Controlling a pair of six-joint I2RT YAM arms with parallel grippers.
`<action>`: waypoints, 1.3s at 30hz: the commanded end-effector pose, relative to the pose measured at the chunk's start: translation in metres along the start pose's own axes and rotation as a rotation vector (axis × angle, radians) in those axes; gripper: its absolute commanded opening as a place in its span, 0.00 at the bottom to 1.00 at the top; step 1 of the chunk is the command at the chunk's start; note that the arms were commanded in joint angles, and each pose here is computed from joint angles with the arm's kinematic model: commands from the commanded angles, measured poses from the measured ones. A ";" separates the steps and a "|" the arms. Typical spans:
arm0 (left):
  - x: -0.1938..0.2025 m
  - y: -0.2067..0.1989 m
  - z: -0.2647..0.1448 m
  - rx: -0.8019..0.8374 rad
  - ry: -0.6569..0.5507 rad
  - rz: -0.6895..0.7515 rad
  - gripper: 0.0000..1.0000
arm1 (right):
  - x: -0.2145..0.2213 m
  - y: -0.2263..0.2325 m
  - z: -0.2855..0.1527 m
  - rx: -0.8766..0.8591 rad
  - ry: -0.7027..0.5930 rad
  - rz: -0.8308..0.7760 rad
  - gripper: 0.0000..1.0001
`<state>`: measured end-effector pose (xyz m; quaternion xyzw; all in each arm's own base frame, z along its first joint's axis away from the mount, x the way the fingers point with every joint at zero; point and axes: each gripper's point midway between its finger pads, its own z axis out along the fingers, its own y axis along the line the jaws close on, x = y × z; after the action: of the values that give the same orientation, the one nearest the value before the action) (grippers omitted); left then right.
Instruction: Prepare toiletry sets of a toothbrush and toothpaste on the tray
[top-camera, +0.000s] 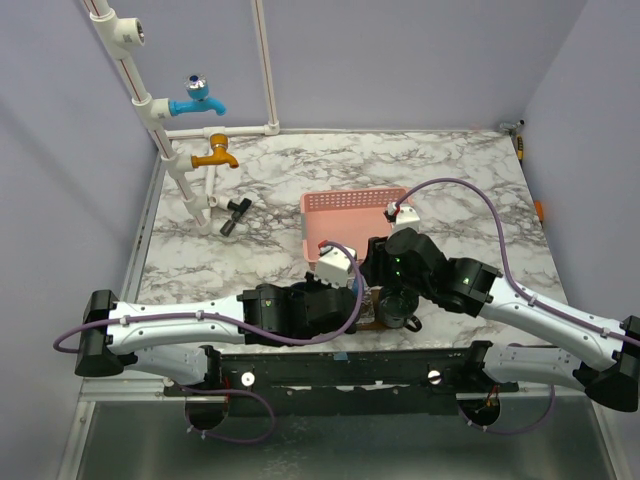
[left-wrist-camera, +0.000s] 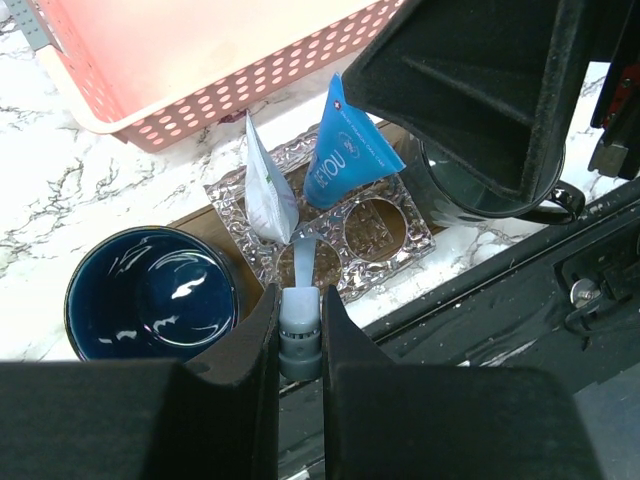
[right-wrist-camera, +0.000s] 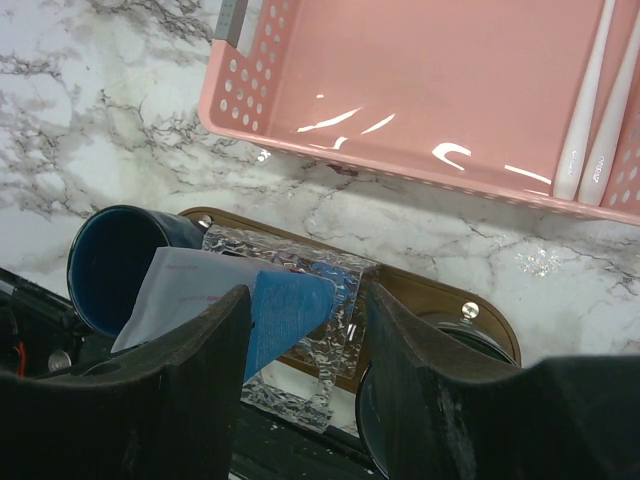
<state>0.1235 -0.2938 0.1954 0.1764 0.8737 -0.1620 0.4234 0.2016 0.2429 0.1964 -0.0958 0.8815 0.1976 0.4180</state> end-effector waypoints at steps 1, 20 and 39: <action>0.005 0.005 0.004 -0.032 -0.009 0.001 0.12 | 0.004 -0.002 0.002 0.010 0.004 0.002 0.53; 0.011 0.009 -0.001 -0.037 0.003 -0.004 0.21 | -0.001 -0.002 0.002 0.018 -0.007 -0.007 0.54; 0.017 0.013 -0.011 -0.036 0.016 -0.014 0.27 | -0.008 0.000 0.002 0.027 -0.017 -0.008 0.54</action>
<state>0.1110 -0.2836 0.1826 0.1730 0.8831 -0.1521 0.4087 0.2025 0.2438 0.1925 -0.0974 0.8840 0.1925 0.4147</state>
